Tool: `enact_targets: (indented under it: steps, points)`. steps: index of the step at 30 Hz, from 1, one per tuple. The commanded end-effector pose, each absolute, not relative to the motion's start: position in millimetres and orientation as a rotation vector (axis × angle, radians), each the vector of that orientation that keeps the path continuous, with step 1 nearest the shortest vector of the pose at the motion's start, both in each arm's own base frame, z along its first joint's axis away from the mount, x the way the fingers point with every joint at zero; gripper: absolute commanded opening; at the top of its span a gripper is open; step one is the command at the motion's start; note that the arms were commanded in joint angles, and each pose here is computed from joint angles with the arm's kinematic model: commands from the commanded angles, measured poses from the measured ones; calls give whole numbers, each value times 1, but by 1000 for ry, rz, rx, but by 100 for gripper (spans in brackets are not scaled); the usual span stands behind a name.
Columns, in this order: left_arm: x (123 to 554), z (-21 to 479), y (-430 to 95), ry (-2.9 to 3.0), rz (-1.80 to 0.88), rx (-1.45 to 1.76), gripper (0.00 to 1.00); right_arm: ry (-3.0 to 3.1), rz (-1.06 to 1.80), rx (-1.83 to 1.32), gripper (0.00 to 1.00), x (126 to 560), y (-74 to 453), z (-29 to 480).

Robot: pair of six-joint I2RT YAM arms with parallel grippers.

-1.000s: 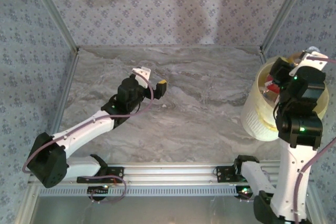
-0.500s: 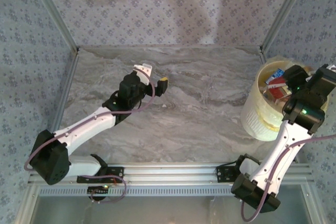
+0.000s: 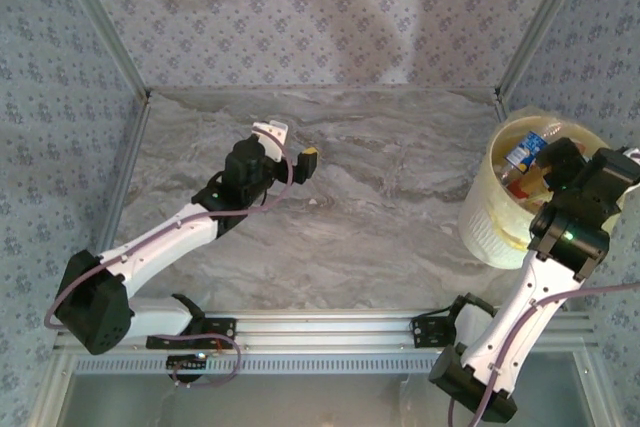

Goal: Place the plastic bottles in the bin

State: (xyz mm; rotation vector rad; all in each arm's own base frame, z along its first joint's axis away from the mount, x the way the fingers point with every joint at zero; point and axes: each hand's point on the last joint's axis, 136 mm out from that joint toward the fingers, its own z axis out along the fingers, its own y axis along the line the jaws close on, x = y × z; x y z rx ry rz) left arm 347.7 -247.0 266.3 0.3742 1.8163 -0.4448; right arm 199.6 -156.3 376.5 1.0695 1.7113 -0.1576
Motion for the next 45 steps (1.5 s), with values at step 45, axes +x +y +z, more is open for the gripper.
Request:
enact_targets:
  steps: [45]
  points:
    - [357, 258, -252, 1859, -501, 354, 98, 2148, -113, 952, 100, 242, -148, 315]
